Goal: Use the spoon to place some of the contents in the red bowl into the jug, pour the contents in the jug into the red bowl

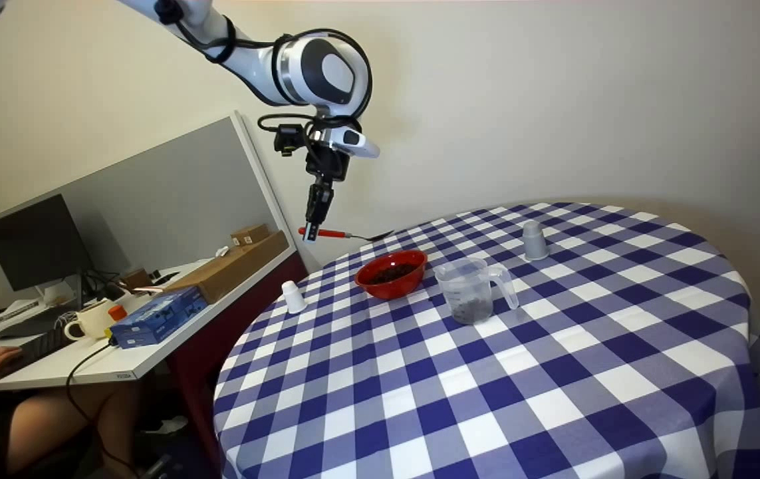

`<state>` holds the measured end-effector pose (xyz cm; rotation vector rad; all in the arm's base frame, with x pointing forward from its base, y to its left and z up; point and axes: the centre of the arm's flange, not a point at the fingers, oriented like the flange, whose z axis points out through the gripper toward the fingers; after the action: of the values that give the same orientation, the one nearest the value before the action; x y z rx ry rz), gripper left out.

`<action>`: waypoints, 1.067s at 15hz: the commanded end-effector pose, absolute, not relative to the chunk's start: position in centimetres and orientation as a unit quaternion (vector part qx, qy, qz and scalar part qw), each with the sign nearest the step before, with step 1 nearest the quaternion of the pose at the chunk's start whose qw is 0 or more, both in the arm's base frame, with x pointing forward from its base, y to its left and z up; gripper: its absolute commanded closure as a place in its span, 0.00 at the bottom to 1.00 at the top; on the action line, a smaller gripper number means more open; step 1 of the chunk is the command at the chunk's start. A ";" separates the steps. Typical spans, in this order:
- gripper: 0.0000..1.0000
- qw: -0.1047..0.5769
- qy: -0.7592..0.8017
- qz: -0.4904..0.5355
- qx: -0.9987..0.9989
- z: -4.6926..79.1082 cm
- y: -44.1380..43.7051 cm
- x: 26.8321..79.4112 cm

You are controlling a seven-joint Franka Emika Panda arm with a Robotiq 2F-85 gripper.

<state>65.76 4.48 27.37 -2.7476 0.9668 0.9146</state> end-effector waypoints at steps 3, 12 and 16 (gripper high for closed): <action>0.91 0.063 0.284 0.360 -0.887 24.1 4.2 71.1; 0.91 0.062 0.274 0.397 -0.874 19.1 4.1 73.5; 0.91 0.063 0.276 0.406 -0.869 17.8 3.2 73.5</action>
<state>69.99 3.78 18.36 -2.6695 0.8477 1.1954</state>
